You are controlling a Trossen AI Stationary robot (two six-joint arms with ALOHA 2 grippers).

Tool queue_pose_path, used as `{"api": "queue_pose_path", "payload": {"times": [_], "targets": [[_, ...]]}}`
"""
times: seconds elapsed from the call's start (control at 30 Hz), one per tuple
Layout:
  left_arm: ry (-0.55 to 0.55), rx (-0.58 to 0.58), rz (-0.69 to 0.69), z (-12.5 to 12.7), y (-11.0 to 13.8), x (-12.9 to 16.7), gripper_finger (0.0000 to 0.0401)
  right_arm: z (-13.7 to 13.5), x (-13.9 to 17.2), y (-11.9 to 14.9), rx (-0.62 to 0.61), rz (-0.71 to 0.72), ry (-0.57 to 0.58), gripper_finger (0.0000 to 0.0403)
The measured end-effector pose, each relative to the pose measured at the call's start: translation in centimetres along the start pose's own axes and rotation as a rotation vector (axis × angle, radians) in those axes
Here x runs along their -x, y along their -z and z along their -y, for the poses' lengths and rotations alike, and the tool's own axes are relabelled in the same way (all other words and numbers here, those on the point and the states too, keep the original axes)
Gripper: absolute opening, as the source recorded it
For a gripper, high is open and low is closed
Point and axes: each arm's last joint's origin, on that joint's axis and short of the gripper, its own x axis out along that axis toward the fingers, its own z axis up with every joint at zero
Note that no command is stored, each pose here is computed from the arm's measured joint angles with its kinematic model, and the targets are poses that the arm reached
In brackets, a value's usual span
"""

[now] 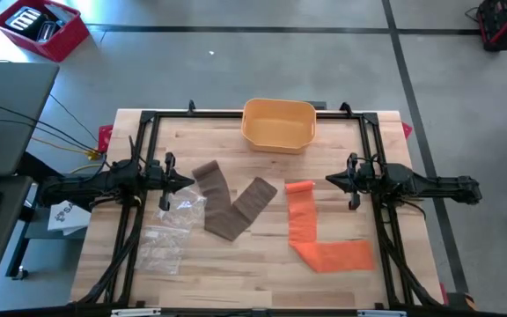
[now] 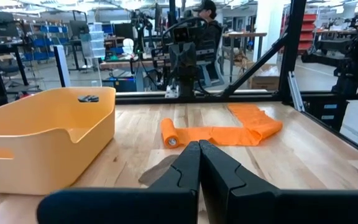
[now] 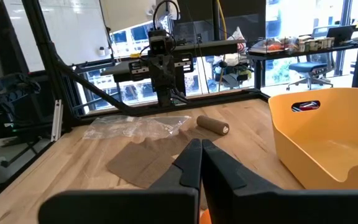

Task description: Roll bandage

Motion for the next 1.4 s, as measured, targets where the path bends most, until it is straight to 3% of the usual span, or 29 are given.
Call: {"api": "queue_pose_path", "payload": {"times": [0.13, 0.27, 0.4, 0.6, 0.63, 0.7, 0.8, 0.9, 1.03, 1.17, 1.3, 1.4], "targets": [[0.0, 0.0, -0.002, 0.0, 0.0, 0.0, 0.0001, 0.0, 0.0, 0.0, 0.0, 0.0, 0.004, 0.0], [0.0, 0.0, -0.002, 0.0, 0.0, 0.0, 0.0001, 0.4, 0.0, -0.2, 0.063, 0.024, 0.114, 0.0], [0.0, 0.0, -0.002, 0.0, 0.0, 0.0, 0.0001, 0.4, 0.0, -0.2, 0.148, 0.019, 0.115, 0.0], [0.0, 0.0, -0.002, 0.0, 0.0, 0.0, 0.0001, 0.4, 0.0, -0.2, 0.169, 0.02, 0.112, 0.0], [0.0, -0.004, -0.002, 0.0, 0.0, 0.0, 0.0001, 0.3, 0.0, -0.2, 0.11, 0.027, 0.089, 0.0], [-0.001, -0.059, -0.002, 0.0, 0.0, 0.0, 0.0001, 0.1, 0.0, -0.5, -0.125, 0.052, 0.015, 0.0], [-0.001, -0.11, -0.002, 0.0, 0.0, 0.0, 0.0001, 0.0, 0.1, -1.8, -0.345, 0.201, 0.01, 0.0], [-0.002, -0.104, -0.002, 0.0, 0.0, 0.0, 0.0001, -0.1, 0.6, -3.7, -0.46, 0.389, -0.066, 0.0], [-0.003, -0.097, 0.0, 0.0, 0.0, 0.0, 0.0001, -0.7, 0.0, -3.6, -0.386, 0.327, -0.205, 0.0], [-0.021, -0.093, 0.002, -0.1, 0.0, 0.0, 0.0001, -0.7, -1.1, -3.3, -0.345, 0.236, -0.145, 0.0], [-0.024, -0.042, 0.005, -0.1, -0.1, 0.0, 0.0001, -1.1, -2.2, -4.4, -0.242, 0.177, -0.191, 0.0], [-0.025, 0.012, 0.022, -0.1, -0.2, 0.0, 0.0001, -1.1, -3.2, -5.1, -0.212, 0.115, -0.165, 0.0]]}}
